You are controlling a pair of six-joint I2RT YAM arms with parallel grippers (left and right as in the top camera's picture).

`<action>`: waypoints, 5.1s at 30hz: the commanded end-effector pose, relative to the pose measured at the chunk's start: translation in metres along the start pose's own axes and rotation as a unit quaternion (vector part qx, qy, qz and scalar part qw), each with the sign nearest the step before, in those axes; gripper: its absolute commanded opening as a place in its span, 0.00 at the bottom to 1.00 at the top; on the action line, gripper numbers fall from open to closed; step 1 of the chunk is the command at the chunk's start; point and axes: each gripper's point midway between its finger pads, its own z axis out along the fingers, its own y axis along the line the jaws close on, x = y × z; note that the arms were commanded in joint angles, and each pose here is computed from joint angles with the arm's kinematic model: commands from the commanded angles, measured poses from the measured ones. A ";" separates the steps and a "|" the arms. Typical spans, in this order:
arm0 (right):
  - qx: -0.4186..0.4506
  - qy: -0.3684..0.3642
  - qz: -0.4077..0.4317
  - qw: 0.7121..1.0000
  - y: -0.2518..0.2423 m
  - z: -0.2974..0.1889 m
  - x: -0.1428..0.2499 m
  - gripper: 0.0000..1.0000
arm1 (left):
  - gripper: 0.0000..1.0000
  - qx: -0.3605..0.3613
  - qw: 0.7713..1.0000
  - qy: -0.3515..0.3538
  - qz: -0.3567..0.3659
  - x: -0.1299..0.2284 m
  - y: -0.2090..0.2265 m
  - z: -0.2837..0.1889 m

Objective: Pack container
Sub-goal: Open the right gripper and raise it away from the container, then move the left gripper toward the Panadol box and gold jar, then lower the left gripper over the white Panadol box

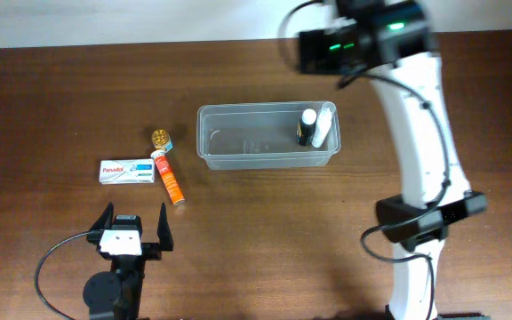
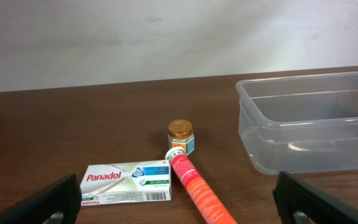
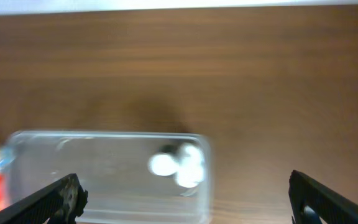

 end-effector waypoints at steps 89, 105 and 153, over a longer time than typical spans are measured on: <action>0.112 0.046 0.190 0.974 -0.192 -0.022 0.024 0.98 | 0.99 -0.199 0.773 0.519 -0.305 0.029 0.073 0.113; 0.112 0.046 0.190 0.974 -0.192 -0.022 0.024 0.98 | 0.99 -0.217 0.714 0.537 -0.393 0.089 0.061 0.145; 0.112 0.046 0.190 0.974 -0.192 -0.022 0.024 0.98 | 0.99 0.151 0.800 0.537 0.220 0.018 0.060 0.175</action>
